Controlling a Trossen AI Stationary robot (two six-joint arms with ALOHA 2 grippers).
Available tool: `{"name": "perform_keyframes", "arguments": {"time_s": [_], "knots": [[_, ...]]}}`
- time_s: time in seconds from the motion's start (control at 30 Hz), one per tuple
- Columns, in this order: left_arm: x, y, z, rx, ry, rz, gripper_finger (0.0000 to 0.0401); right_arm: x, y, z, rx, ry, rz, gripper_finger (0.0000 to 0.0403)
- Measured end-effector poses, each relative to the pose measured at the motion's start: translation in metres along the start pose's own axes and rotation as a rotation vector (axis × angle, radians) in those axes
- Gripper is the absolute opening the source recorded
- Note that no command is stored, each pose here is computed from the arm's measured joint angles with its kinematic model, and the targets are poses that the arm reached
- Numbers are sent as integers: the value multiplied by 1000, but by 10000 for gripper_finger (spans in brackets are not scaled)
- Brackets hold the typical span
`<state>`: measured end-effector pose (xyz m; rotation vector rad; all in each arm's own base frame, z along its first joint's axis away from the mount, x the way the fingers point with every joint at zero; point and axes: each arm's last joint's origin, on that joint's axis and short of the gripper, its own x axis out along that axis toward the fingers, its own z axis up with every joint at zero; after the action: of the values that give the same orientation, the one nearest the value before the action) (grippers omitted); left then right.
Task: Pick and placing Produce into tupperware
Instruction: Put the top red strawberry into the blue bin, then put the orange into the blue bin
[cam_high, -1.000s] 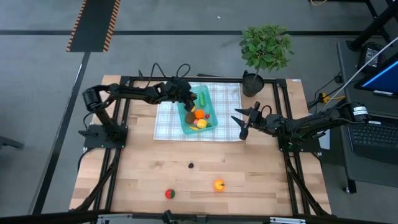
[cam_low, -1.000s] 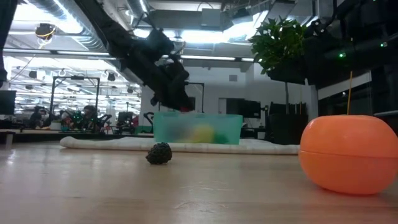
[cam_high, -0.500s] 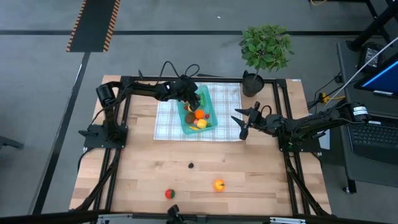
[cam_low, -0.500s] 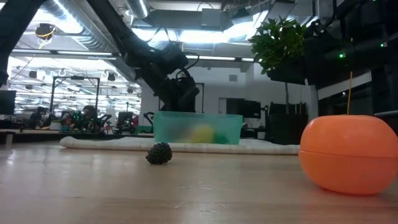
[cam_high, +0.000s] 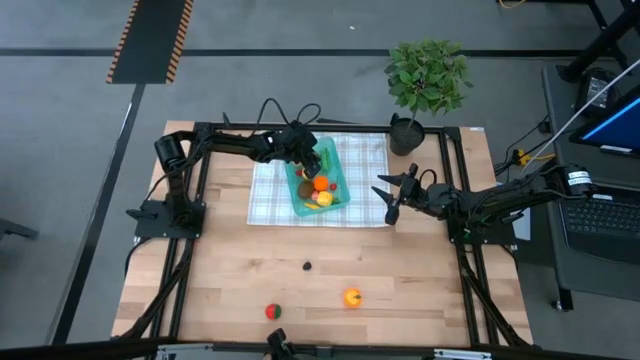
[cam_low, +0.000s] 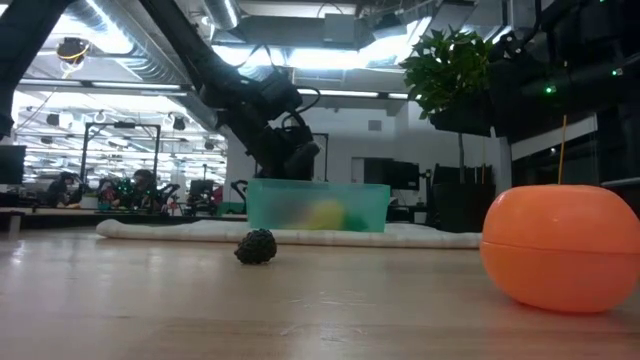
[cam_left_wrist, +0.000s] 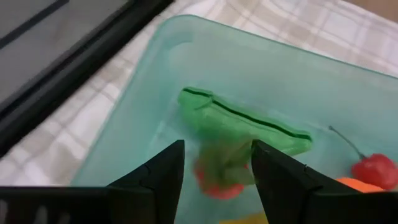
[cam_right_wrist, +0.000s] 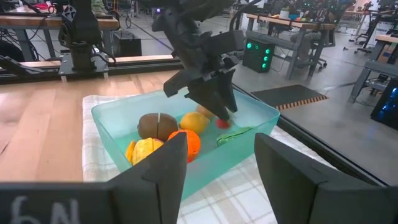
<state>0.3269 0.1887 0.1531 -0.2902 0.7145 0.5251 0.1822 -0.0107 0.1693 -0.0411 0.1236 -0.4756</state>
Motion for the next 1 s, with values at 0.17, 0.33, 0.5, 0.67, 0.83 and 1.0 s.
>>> {"name": "perform_keyframes", "arguments": {"time_s": [0.17,0.33,0.5,0.67,0.83,1.0], "knots": [[-1,0,1,1,-6,18,191,0,0,0,-1,0,0,189],[-16,-4,11,33,-50,-22,194,0,0,0,-3,0,0,189],[-46,-20,24,87,-92,-76,188,0,0,0,-2,-1,0,189],[-79,-44,15,164,-136,-79,192,0,0,1,-24,-7,-2,189],[-114,-63,-13,146,-175,-89,193,0,0,3,-60,-26,-5,189],[-149,-87,-38,164,-292,-157,187,0,1,3,-55,-28,26,189]]}}
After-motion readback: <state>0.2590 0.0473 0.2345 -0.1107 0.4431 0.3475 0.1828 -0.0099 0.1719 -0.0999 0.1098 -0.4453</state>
